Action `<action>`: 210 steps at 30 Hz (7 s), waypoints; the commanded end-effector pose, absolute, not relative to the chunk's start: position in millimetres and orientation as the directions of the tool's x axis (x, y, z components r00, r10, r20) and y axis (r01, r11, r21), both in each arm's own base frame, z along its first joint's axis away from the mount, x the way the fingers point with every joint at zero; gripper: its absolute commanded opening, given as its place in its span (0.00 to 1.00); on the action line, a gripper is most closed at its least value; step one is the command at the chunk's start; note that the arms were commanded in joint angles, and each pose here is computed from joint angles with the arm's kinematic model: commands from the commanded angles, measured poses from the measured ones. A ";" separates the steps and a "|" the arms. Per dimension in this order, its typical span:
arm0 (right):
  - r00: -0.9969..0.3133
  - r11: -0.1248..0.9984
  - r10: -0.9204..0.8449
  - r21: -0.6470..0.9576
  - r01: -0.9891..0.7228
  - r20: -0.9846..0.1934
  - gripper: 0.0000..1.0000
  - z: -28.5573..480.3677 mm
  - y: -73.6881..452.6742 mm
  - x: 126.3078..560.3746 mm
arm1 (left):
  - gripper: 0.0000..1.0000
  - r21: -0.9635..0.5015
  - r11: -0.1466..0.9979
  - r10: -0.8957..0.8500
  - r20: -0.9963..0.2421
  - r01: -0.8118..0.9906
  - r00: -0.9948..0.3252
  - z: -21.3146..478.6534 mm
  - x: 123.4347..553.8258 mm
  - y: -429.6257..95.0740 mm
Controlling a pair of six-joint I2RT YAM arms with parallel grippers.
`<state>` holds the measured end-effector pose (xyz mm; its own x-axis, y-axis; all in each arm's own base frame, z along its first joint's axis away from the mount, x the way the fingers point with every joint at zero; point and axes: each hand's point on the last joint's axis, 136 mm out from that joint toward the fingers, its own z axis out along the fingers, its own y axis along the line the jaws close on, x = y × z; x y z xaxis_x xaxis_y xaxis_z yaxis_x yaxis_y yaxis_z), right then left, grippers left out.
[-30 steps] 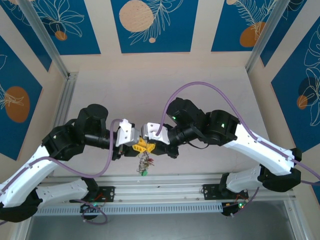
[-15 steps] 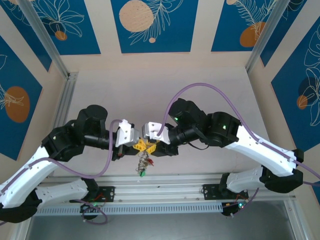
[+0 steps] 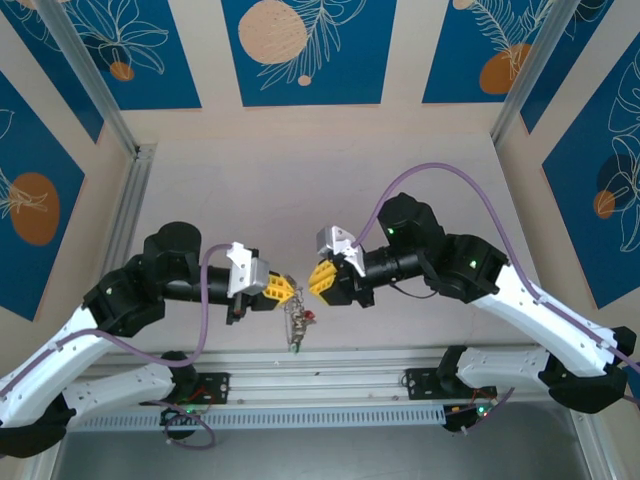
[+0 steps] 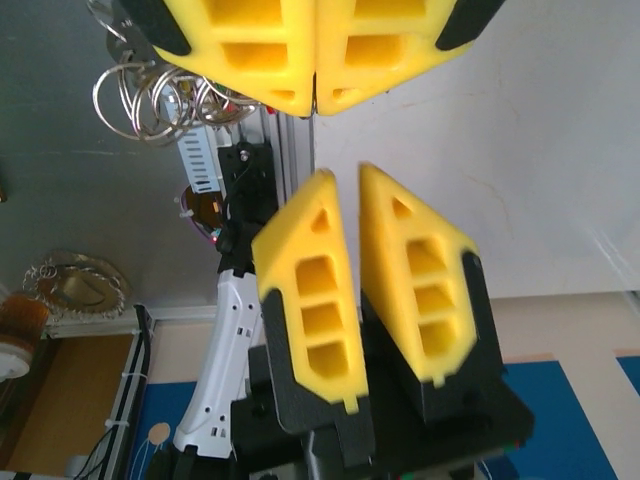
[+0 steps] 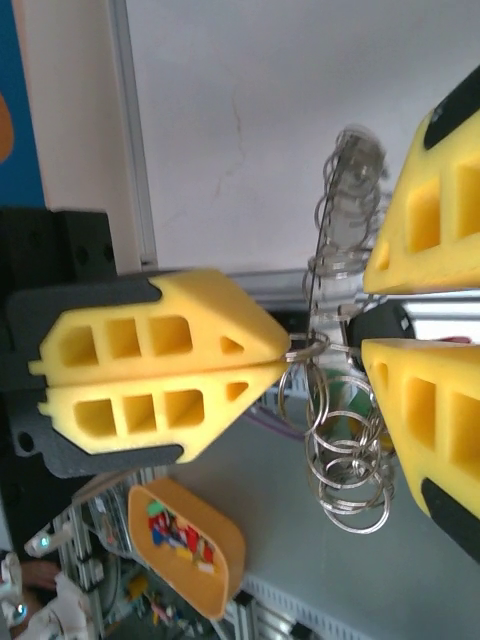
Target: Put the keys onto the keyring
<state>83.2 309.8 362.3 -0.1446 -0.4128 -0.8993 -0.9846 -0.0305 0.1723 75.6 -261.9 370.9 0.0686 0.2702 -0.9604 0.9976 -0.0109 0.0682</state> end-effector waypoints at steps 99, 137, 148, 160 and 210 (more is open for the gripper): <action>0.007 -0.043 -0.049 -0.004 -0.999 -0.999 0.37 405.2 291.1 69.6 | 0.00 0.128 -0.077 -0.267 -0.958 0.989 0.103 447.9 53.3 -259.2; 0.074 -0.126 0.017 -0.076 -0.989 -0.997 0.23 420.0 320.4 59.6 | 0.00 0.116 -0.078 -0.251 -0.963 0.990 0.093 441.3 54.8 -261.1; 0.107 -0.060 -0.033 -0.105 -0.993 -0.994 0.00 416.1 313.9 66.5 | 0.00 0.115 -0.067 -0.237 -0.967 0.991 0.096 439.5 56.0 -260.8; 0.142 0.002 -0.284 -0.149 -0.989 -0.948 0.00 403.1 312.6 85.4 | 0.22 0.140 0.105 0.094 -0.987 0.985 0.130 411.3 84.0 -254.0; 0.218 -0.003 -0.435 -0.241 -0.971 -0.874 0.00 393.8 344.5 95.2 | 0.00 0.128 0.075 0.372 -0.924 0.989 0.092 371.2 95.8 -258.2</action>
<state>98.4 339.2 364.9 0.1628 -0.5171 -0.8403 -0.9817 0.0005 -0.1905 97.6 -254.1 364.3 0.0686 0.3963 -0.9155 0.9887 0.0955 0.1154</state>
